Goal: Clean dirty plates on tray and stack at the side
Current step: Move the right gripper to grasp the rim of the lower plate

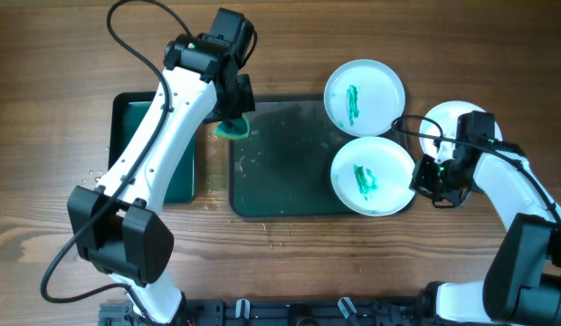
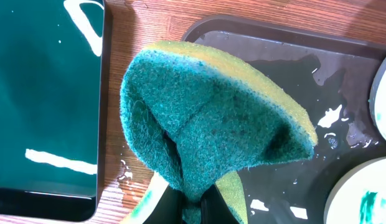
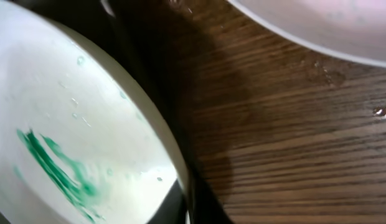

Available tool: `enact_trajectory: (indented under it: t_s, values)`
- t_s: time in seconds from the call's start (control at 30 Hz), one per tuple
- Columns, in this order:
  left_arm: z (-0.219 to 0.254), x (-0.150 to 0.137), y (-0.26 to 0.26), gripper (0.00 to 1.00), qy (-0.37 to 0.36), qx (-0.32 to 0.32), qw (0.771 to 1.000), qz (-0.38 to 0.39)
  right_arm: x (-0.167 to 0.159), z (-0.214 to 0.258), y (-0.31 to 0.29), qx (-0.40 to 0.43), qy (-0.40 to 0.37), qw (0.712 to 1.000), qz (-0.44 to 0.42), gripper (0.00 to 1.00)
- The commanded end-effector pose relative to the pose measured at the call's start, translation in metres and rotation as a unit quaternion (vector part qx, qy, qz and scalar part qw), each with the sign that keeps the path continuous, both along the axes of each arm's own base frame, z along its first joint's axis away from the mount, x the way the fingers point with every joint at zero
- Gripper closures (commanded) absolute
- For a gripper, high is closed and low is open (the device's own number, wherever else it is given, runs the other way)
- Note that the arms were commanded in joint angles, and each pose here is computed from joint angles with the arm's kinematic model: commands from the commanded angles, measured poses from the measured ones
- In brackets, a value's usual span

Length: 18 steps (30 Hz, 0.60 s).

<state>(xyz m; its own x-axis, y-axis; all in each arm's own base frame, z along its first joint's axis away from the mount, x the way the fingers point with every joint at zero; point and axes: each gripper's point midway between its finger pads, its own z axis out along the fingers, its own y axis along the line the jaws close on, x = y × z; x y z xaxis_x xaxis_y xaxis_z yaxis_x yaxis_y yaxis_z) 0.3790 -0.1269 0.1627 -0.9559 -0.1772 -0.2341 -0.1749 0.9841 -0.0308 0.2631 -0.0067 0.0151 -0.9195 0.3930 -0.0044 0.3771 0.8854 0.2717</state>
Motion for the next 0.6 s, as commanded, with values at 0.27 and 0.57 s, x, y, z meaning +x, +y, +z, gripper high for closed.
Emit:
enact_trajectory:
  t_s: [0.27,0.57]
  values:
    - [0.008,0.001,-0.002,0.96,-0.01,-0.006,1.0,-0.008,0.012,0.034,0.054,0.07,-0.044,0.995,0.057,0.96]
    - [0.008,-0.001,-0.001,0.96,-0.005,-0.005,1.0,-0.008,0.019,0.035,0.119,0.044,-0.044,0.998,0.007,0.96]
